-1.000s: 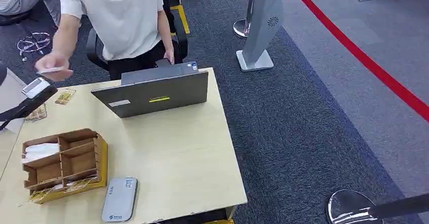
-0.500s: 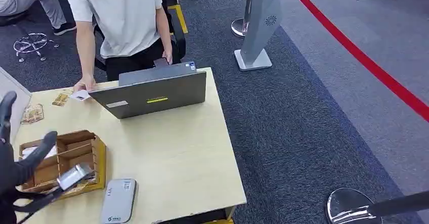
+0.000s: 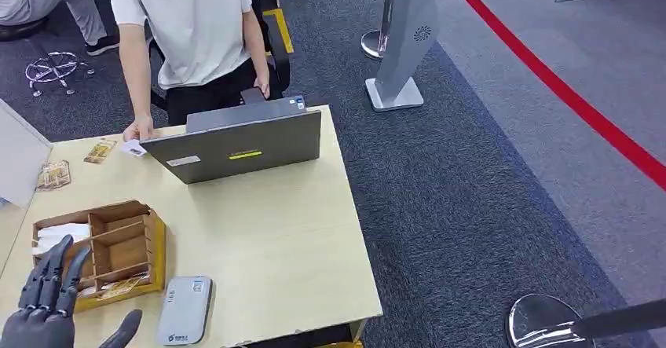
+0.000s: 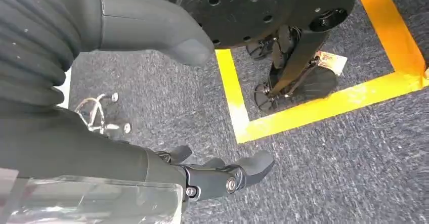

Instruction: Pass the card to the sensor for recognition and then transmit it.

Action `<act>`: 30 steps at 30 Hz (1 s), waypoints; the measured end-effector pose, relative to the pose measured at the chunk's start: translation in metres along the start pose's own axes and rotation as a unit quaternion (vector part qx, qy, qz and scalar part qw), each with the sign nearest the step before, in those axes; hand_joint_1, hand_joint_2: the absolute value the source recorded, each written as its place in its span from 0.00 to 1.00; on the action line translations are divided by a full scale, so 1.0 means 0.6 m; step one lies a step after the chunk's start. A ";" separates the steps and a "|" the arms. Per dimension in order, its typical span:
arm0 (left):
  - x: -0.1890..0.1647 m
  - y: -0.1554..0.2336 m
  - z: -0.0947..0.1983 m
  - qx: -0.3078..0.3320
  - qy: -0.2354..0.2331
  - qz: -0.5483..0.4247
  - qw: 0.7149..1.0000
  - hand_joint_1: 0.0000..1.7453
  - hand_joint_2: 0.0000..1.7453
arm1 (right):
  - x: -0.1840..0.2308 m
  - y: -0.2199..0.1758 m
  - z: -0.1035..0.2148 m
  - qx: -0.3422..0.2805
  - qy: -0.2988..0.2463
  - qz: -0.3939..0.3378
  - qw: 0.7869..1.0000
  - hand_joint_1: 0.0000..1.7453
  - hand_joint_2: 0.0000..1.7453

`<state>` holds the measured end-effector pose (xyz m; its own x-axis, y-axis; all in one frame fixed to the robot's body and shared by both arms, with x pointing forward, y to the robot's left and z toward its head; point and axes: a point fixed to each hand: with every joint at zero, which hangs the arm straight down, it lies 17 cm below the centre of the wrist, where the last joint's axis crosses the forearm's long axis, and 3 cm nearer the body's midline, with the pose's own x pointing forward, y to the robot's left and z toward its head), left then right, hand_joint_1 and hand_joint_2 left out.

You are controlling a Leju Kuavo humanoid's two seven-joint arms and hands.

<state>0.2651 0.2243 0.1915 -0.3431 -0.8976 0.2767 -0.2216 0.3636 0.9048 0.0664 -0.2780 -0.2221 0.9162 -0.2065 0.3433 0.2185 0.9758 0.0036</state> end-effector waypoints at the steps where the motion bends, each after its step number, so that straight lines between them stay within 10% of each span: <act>1: -0.004 -0.011 0.005 -0.016 0.011 0.005 1.000 0.00 1.00 | 0.002 0.000 0.001 0.001 -0.001 0.000 1.000 0.00 1.00; 15: -0.109 -0.113 0.071 -0.113 0.127 -0.025 0.985 0.00 1.00 | 0.004 0.005 0.023 0.007 0.002 0.011 1.000 0.00 1.00; 30: -0.213 -0.091 0.087 -0.054 0.199 -0.109 0.972 0.00 1.00 | 0.008 0.006 0.020 0.004 -0.005 0.024 1.000 0.00 1.00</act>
<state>0.2736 0.3322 0.0896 0.0871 -0.9836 0.1582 -0.1459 0.1445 0.9787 0.0678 -0.2744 -0.2090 0.9223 -0.1597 0.3521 0.1727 0.9850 -0.0056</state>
